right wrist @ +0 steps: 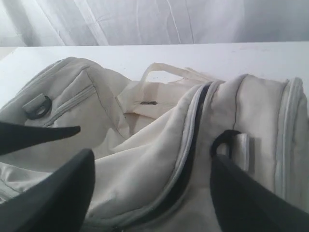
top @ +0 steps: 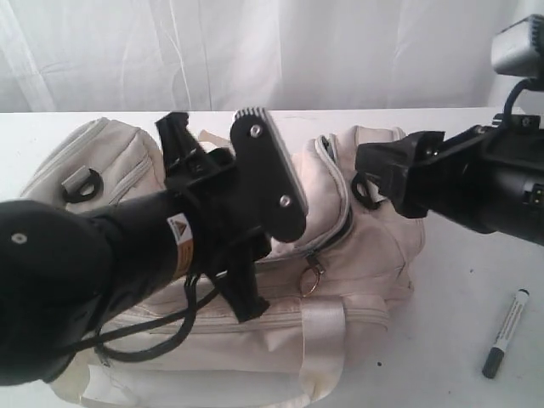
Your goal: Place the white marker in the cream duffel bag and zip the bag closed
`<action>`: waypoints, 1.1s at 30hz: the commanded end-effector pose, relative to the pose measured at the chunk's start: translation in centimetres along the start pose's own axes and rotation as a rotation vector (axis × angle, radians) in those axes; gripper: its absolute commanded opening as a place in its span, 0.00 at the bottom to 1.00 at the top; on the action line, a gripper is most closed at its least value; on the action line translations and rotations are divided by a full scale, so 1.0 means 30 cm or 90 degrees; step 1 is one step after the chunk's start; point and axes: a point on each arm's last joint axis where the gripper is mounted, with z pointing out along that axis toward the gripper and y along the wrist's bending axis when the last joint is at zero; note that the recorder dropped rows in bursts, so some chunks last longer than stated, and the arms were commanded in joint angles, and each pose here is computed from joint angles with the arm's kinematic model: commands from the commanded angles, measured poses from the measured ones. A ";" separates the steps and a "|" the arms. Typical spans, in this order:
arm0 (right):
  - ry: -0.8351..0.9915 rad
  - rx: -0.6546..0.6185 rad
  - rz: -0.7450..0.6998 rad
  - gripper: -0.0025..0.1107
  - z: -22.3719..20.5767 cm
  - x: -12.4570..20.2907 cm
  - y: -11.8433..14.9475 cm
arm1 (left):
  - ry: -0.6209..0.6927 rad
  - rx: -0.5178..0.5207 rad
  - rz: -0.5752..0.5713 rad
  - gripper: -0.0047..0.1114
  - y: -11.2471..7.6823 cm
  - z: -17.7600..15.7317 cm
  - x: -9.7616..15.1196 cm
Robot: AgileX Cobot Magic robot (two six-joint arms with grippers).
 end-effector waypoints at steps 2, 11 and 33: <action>0.023 0.016 0.079 0.62 0.039 0.014 -0.011 | 0.074 0.017 -0.040 0.54 -0.040 -0.012 0.079; 0.031 0.032 0.184 0.62 0.082 0.026 -0.024 | 0.055 0.073 -0.064 0.54 -0.064 -0.016 0.066; 0.087 0.077 0.252 0.68 0.208 0.082 -0.054 | 0.030 0.007 -0.062 0.53 0.077 -0.094 -0.034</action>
